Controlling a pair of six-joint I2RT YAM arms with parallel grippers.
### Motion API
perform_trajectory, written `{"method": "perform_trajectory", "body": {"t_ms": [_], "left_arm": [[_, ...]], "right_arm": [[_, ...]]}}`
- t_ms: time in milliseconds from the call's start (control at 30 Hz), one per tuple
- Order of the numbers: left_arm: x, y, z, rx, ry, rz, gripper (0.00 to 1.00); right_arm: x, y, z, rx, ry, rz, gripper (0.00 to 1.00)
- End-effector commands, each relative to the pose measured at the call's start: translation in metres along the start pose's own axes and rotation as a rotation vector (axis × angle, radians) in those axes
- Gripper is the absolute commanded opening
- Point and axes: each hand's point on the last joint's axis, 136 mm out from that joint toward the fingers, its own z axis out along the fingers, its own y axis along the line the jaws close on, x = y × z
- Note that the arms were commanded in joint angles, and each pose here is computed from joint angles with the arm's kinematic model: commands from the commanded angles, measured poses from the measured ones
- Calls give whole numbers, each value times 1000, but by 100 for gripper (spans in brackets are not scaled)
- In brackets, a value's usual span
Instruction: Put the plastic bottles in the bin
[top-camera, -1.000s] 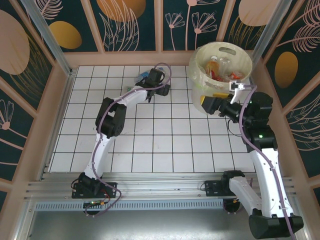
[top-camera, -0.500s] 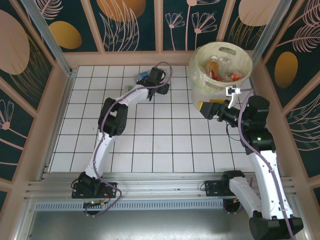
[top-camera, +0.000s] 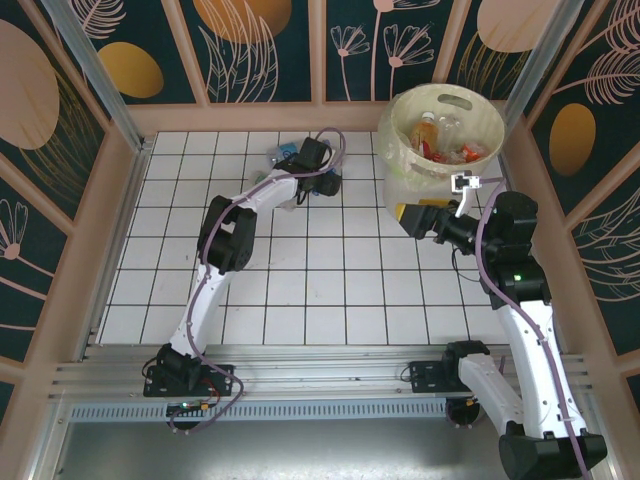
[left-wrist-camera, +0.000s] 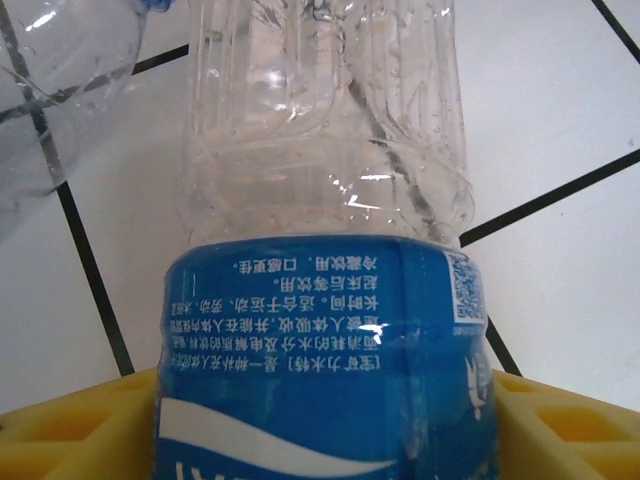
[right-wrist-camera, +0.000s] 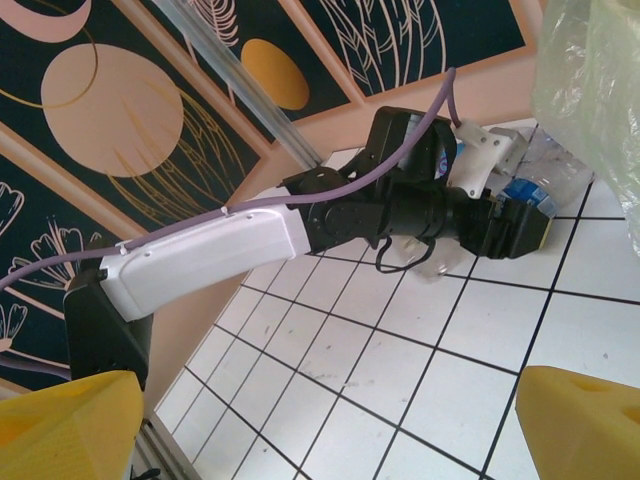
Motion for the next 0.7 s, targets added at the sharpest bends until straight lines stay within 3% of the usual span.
{"method": "perform_trajectory", "body": {"t_ms": [0, 300, 533, 667], "left_arm": [[6, -6, 3, 38, 34, -5, 67], [-26, -24, -25, 136, -67, -63, 57], [-50, -49, -89, 302, -205, -164, 57], [-41, -59, -129, 396, -263, -236, 57]], "right_arm": [[0, 0, 1, 4, -3, 8, 96], [3, -6, 3, 15, -5, 32, 96], [17, -11, 11, -17, 9, 104, 96], [24, -20, 18, 6, 10, 187, 96]]}}
